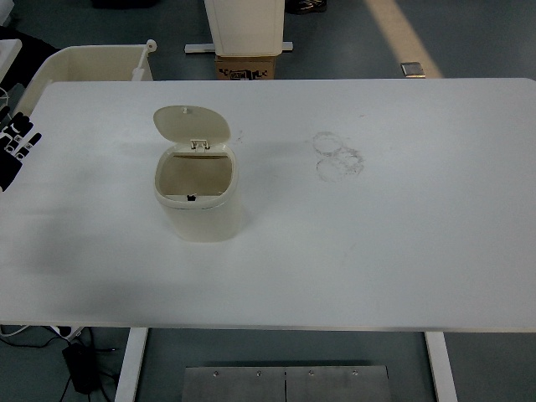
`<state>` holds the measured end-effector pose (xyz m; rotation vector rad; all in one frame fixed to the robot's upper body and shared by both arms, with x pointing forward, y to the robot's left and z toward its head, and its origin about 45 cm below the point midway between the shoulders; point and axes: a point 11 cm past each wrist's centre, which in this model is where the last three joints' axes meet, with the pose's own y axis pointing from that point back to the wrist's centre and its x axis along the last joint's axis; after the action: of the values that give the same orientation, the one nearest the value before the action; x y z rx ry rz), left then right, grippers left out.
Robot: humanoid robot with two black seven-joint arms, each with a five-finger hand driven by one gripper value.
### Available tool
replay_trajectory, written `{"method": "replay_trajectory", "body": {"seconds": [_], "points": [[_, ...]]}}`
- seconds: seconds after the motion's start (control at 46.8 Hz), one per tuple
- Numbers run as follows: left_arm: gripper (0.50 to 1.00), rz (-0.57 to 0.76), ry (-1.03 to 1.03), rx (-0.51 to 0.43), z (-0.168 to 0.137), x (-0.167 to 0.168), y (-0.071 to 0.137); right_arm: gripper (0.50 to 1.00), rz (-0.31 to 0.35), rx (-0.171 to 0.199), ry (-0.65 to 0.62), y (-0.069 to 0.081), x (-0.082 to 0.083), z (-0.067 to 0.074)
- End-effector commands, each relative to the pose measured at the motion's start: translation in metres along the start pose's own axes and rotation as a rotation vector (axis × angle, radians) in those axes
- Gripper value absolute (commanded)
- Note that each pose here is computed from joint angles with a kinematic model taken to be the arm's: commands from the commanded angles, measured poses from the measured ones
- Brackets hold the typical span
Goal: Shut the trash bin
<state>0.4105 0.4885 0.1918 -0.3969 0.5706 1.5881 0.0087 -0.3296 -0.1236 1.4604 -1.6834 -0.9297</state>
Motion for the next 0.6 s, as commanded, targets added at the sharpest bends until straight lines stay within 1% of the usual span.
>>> {"method": "replay_trajectory", "body": {"seconds": [0.0,0.192,0.577], "points": [[1.0,-0.007,0.004,0.0,-0.0004,-0.0007,0.0002,0.991,0.0,-0.001,0.001,0.0001,0.0,0.0003],[1.0,-0.034,0.007,-0.002,0.0007,-0.0031,0.0006,0.991,0.001,-0.001,0.001,0.0002,0.0005,0.0004],[1.0,-0.029,0.009,0.002,-0.0018,0.0006,0.0034,0.991,0.002,-0.001,0.0,0.0002,0.0006,0.0003]]}}
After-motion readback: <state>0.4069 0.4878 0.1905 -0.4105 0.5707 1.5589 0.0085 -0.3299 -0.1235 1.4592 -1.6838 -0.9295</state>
